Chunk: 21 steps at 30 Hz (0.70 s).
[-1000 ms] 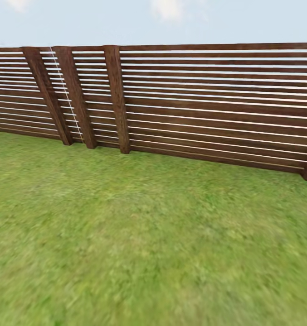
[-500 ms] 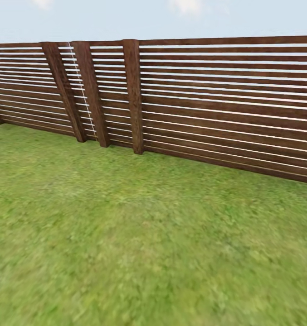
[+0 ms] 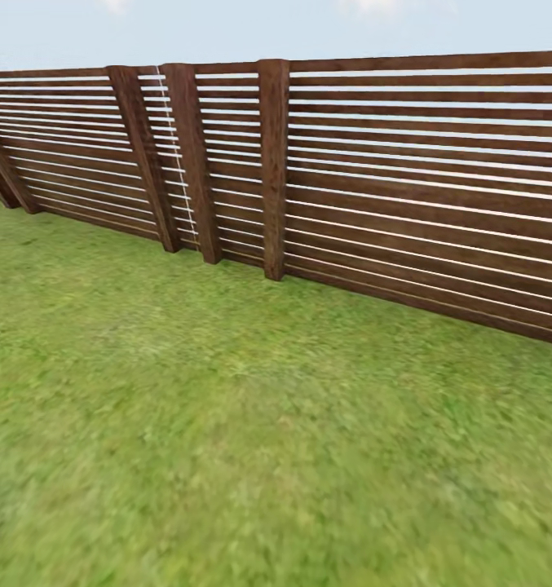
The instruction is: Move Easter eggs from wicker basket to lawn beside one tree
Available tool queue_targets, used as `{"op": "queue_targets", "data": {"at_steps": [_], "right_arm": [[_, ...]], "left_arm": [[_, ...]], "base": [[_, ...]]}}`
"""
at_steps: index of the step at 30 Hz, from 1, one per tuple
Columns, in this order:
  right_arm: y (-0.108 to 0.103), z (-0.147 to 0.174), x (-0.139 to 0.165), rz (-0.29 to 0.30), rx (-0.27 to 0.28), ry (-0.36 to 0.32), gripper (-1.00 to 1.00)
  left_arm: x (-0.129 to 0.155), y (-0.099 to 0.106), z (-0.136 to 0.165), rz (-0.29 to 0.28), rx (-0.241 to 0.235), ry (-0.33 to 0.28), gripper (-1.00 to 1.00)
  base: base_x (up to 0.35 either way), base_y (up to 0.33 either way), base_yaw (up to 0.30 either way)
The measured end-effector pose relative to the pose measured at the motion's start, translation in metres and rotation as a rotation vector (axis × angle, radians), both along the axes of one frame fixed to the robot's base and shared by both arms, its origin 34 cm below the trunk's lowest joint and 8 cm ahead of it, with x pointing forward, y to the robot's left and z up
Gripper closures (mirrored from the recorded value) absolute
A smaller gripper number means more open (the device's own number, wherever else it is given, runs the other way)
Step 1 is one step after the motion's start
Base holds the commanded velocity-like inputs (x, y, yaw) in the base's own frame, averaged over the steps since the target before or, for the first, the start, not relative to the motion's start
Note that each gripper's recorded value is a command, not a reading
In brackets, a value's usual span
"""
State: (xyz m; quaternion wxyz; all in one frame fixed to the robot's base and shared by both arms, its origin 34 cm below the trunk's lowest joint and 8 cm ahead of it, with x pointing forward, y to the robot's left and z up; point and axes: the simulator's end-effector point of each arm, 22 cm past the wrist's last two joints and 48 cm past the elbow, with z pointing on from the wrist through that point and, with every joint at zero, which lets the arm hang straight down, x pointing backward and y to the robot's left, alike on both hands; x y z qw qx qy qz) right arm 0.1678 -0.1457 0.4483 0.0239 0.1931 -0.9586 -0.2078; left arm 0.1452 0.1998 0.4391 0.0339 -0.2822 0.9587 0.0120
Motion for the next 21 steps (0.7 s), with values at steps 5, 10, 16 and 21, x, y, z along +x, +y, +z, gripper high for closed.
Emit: {"op": "queue_targets", "data": {"at_steps": [5,10,16,21], "right_arm": [[-0.0001,-0.0002,-0.0023,0.0,0.0,0.006,-1.0],[0.0002,-0.0003,-0.0047,0.0,0.0,0.012,-1.0],[0.0,-0.0005,-0.0075,0.0,0.0,0.02,-1.0],[-0.0001,-0.0006,-0.0098,0.0,0.0,0.026,-1.0]], "left_arm": [[-0.0024,0.0,0.0,0.0,0.0,0.006,-1.0],[-0.0048,0.0,0.0,0.0,0.0,0.012,-1.0],[-0.0077,0.0,0.0,0.0,0.0,0.02,-1.0],[-0.0101,0.0,0.0,0.0,0.0,0.026,-1.0]], "base": [[0.343,0.078,0.183],[0.343,0.078,0.183],[0.343,0.077,0.183],[0.343,0.077,0.183]]}}
